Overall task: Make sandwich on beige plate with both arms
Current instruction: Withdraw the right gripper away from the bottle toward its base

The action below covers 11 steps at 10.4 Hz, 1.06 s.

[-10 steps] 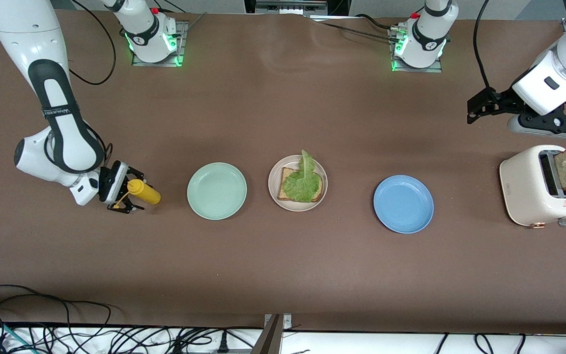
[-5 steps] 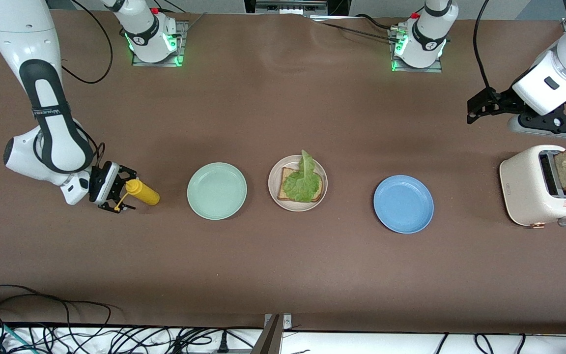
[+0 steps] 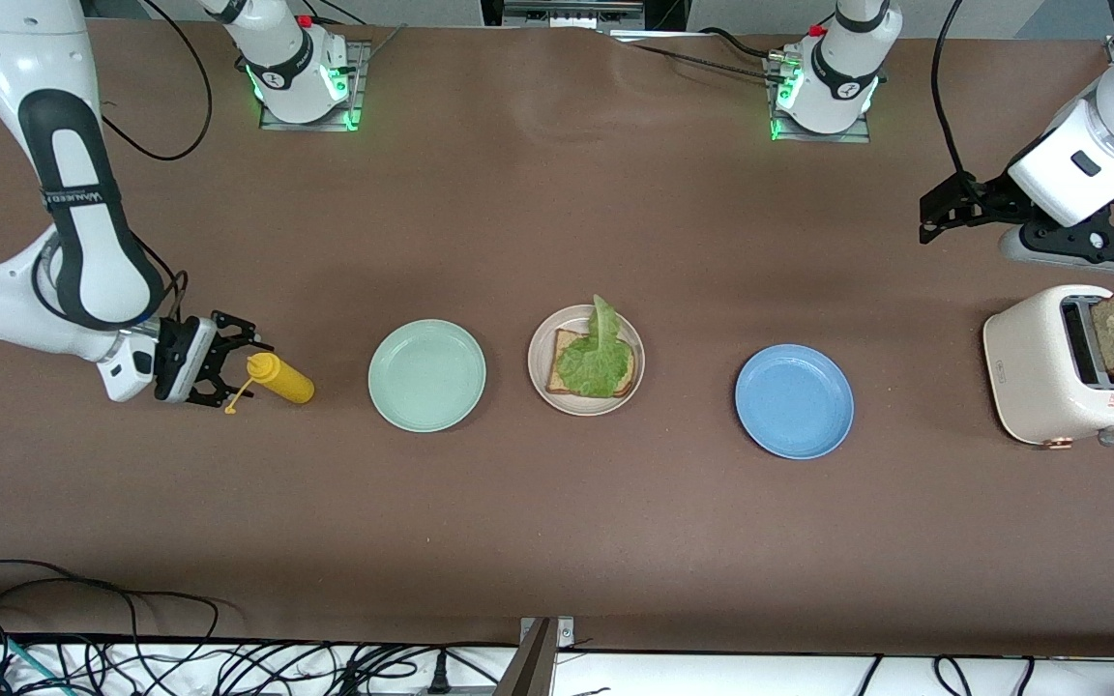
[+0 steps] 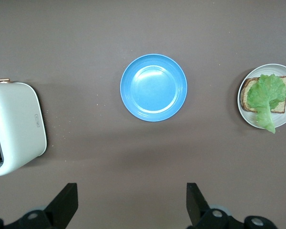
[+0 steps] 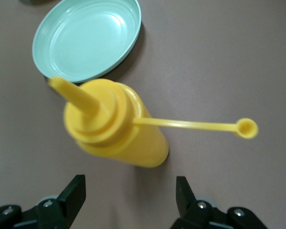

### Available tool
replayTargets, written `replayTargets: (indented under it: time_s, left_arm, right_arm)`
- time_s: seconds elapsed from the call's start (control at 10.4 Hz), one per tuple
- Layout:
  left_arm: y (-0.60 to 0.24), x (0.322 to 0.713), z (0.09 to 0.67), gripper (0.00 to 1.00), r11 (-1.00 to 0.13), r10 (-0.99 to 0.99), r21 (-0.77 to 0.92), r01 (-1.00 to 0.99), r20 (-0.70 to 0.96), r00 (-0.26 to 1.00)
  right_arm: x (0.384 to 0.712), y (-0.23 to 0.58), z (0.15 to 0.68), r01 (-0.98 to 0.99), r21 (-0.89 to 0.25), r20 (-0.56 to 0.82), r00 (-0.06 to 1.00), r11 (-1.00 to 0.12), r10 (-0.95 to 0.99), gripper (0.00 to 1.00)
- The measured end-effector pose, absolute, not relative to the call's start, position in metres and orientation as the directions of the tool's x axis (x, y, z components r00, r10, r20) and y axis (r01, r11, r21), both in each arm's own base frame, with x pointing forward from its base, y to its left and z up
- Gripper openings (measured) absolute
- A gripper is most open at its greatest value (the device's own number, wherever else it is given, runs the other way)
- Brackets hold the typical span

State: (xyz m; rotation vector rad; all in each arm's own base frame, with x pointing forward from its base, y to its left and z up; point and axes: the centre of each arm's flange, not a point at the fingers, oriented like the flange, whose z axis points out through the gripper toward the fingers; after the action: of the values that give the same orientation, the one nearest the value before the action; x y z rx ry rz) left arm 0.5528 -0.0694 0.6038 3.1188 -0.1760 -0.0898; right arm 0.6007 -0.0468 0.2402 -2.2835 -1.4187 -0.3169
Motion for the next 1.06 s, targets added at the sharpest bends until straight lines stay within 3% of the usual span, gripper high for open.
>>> replayTargets:
  time_s: [0.38, 0.58, 1.06]
  left_arm:
    - [-0.071, 0.552, 0.603, 1.0, -0.993, -0.115, 0.02, -0.114, -0.067, 0.991]
    - [-0.07, 0.549, 0.599, 1.0, -0.993, -0.115, 0.02, -0.114, -0.099, 0.988]
    - [-0.004, 0.565, 0.57, 1.0, -0.999, -0.039, 0.024, -0.035, -0.155, 0.987]
  right_arm:
    - [0.593, -0.054, 0.308, 0.822, -0.308, 0.275, 0.56, -0.48, 0.782, 0.85]
    - [0.593, -0.048, 0.348, 0.747, -0.322, 0.196, 0.654, -0.582, 0.731, 0.85]
    - [0.584, 0.049, 0.431, 0.492, -0.257, 0.05, 0.866, -0.832, 0.497, 0.85]
